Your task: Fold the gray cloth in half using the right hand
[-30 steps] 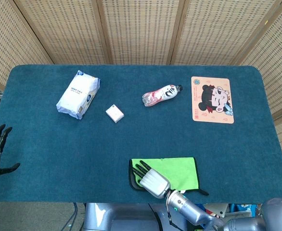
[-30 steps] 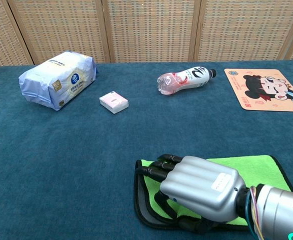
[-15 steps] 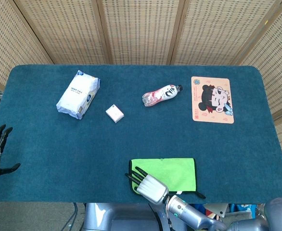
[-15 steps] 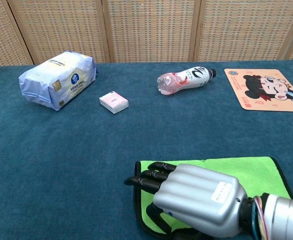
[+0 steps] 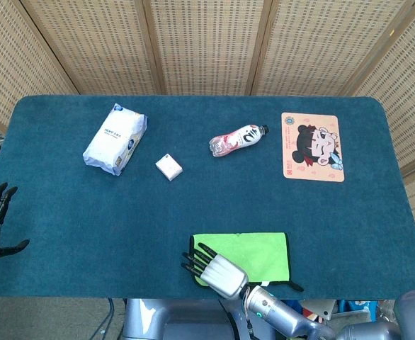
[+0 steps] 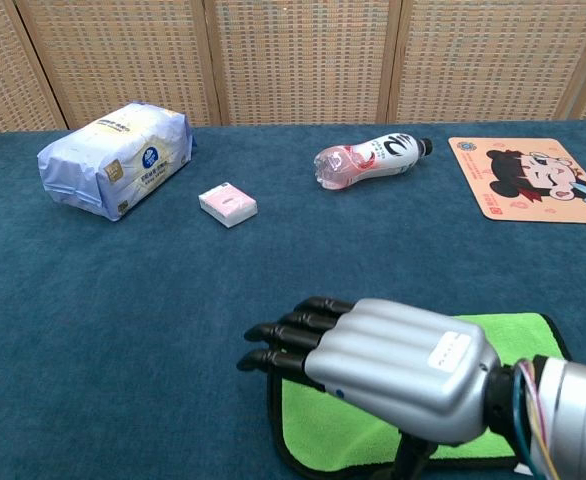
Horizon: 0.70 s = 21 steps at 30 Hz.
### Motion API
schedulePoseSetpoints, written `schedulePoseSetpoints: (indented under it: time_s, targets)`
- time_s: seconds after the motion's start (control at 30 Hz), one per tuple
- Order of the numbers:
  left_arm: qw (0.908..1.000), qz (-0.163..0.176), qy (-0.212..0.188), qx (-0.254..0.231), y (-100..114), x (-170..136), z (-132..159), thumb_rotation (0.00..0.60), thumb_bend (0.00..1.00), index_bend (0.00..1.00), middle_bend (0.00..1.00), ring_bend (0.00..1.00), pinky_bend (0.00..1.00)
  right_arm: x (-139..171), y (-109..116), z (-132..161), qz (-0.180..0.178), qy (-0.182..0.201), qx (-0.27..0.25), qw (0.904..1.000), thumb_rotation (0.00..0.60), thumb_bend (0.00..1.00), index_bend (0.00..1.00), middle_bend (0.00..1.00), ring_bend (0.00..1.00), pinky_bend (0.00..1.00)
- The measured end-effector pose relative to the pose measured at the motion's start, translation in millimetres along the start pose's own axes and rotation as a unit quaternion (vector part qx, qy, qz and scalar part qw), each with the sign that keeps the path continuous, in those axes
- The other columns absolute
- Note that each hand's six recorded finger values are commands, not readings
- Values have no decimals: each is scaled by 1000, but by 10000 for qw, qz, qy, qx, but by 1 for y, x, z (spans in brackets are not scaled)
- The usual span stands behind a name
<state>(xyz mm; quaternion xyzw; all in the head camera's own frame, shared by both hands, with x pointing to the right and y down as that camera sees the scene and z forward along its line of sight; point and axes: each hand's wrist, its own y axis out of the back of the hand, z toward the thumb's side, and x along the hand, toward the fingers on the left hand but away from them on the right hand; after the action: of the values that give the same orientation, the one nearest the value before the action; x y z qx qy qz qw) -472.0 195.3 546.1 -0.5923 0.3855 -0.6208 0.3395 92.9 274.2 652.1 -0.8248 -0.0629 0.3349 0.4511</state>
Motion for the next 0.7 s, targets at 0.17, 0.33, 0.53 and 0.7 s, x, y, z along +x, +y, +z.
schedulePoseSetpoints:
  time_s: [0.17,0.33,0.53,0.7]
  targets:
    - [10000,14,-11,1,0,-1,1,600,97,0,0,0,0,5,26,-21,-410,-228,119,9988,600,0,0,0,0,0]
    - [10000,29,-28,7,1,-2,2,600,97,0,0,0,0,18,52,-60,-810,-633,280,9943,600,0,0,0,0,0]
    - [10000,59,-77,18,1,-4,4,600,96,0,0,0,0,47,69,-116,-1086,-1139,543,9860,600,0,0,0,0,0]
    - [9999,106,-132,17,2,-8,6,600,96,0,0,0,0,85,74,-157,-1372,-1679,544,9747,600,0,0,0,0,0]
